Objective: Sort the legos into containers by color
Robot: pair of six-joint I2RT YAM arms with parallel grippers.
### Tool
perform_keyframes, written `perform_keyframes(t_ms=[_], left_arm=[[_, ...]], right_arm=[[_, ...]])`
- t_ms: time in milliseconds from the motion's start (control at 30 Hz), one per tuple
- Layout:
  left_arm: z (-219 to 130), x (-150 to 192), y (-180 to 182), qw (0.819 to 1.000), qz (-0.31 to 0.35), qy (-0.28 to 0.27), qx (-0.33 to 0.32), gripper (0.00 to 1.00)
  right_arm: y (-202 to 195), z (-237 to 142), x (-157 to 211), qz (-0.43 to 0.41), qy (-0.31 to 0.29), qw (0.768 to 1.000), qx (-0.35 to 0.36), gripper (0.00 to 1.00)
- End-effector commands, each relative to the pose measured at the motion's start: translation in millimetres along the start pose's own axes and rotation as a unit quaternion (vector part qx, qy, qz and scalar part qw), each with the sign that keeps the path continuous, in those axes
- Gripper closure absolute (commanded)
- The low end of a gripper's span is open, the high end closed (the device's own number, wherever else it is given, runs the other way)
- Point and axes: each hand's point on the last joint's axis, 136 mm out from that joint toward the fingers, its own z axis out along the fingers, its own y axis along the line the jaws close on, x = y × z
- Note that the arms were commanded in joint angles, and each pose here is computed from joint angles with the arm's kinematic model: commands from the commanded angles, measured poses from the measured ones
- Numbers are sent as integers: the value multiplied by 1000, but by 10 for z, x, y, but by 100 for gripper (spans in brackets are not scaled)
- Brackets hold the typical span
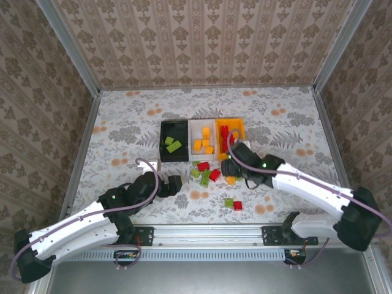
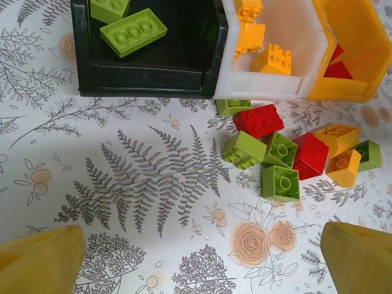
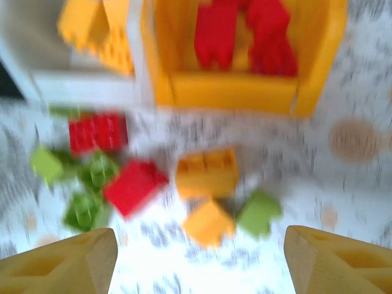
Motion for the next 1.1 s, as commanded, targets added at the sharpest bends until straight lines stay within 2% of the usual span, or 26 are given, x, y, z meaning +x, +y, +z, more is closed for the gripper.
perform_keyframes(t_ms=[0, 100, 300, 500, 733, 967, 1067], left_arm=[[-7, -15, -9, 1000, 3, 1, 3, 0], [27, 30, 42, 1000, -1, 5, -3, 0], [83, 89, 111, 1000, -14, 13, -7, 0], [84, 82, 149, 1000, -24, 15, -10, 0], [76, 100, 174, 999, -27, 19, -13, 0], [80, 111, 181, 999, -28, 20, -13, 0], [79, 98, 175, 999, -29, 18, -12, 0]], right_arm=[[-226, -42, 693, -3, 88, 996, 22, 27], [-194, -110, 1052, -32, 127, 991, 6, 26], [-223, -55, 1522, -85, 172, 981, 31, 30], [-75, 138, 1526, -105, 159, 981, 37, 32], [1, 312, 1467, -102, 145, 983, 45, 42], [-105, 335, 1487, -99, 152, 982, 55, 64], [-144, 220, 1434, -99, 144, 983, 50, 69]])
